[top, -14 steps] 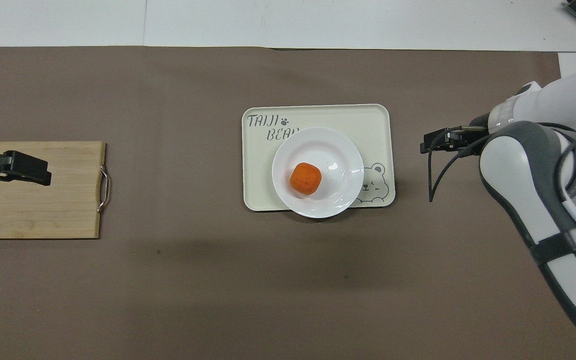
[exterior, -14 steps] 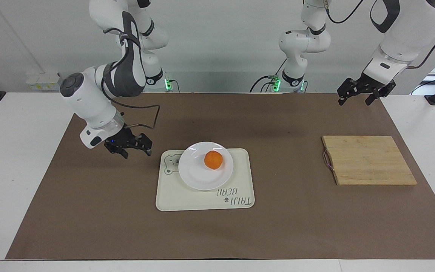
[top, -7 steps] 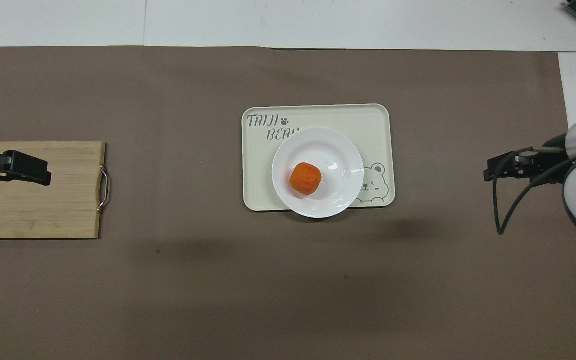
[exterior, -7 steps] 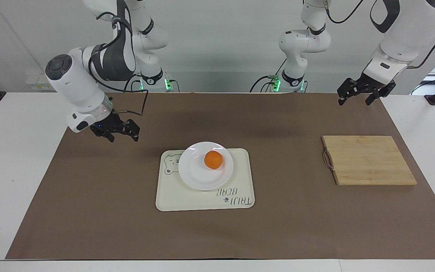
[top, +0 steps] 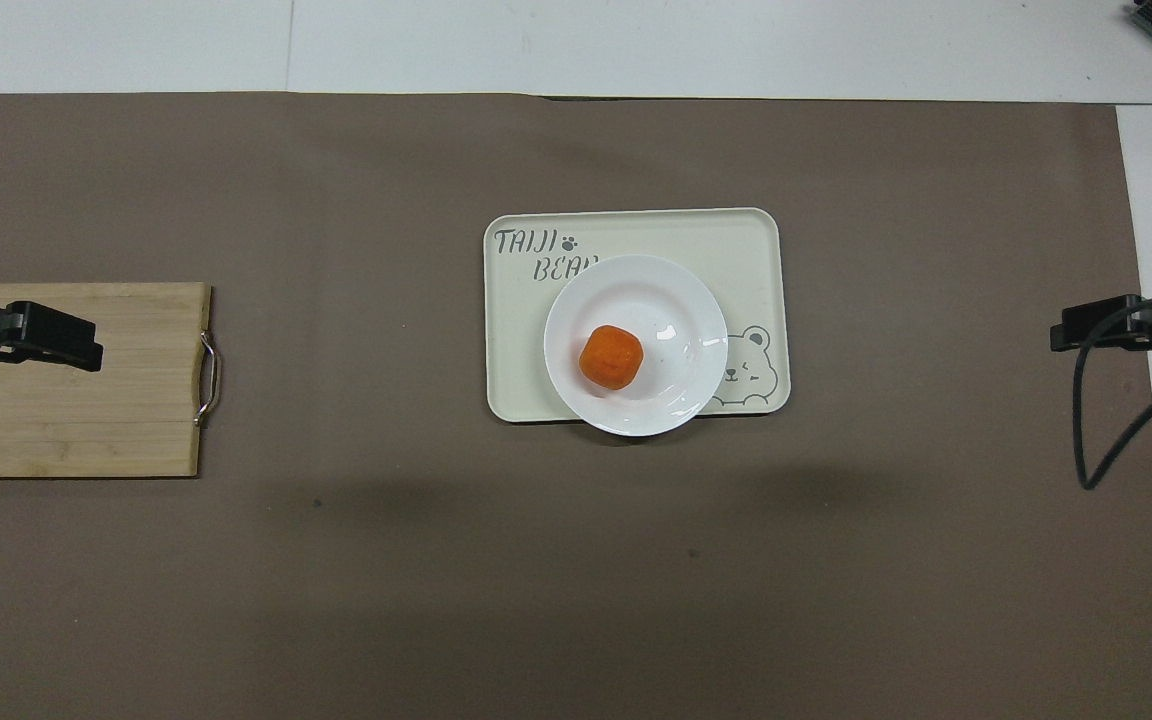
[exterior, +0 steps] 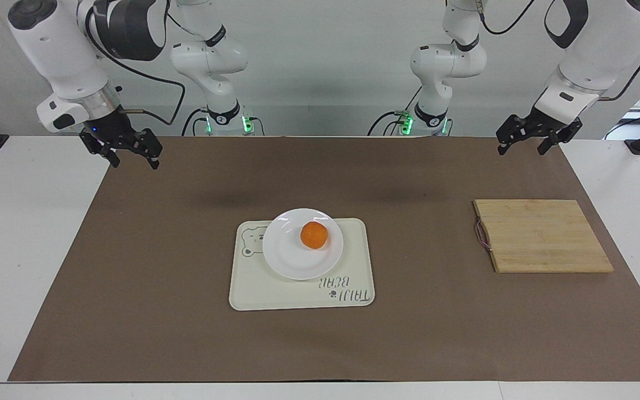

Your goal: Place orange and plate with both arms

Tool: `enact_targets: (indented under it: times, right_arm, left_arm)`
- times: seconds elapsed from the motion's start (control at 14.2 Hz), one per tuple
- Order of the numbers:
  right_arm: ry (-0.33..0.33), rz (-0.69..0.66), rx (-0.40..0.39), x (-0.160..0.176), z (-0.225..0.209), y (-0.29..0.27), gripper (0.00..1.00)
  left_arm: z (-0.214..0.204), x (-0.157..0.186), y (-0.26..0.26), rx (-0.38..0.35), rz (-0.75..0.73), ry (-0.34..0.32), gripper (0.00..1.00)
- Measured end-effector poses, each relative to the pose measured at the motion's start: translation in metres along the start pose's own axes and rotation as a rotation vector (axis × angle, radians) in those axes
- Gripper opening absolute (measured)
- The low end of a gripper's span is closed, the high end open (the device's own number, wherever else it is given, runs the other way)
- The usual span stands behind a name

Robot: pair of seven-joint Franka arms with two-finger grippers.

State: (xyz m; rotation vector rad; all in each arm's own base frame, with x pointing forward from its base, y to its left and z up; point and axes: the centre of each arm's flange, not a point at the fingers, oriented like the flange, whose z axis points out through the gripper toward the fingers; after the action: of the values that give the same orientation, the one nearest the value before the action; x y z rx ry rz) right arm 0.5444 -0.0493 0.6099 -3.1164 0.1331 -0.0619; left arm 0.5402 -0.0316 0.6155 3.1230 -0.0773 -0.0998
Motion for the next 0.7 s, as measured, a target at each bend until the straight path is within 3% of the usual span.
enact_targets:
  times: [0.28,0.7]
  right_arm:
    - [0.012,-0.015,-0.005,-0.01,-0.052,-0.007,1.0]
    - [0.011,-0.069,-0.047,-0.011,-0.053,-0.033,1.0]
  left_arm:
    - [0.0,0.0,0.0,0.0,0.0,0.0,1.0]
    - [0.0,0.0,0.0,0.0,0.0,0.0,1.0]
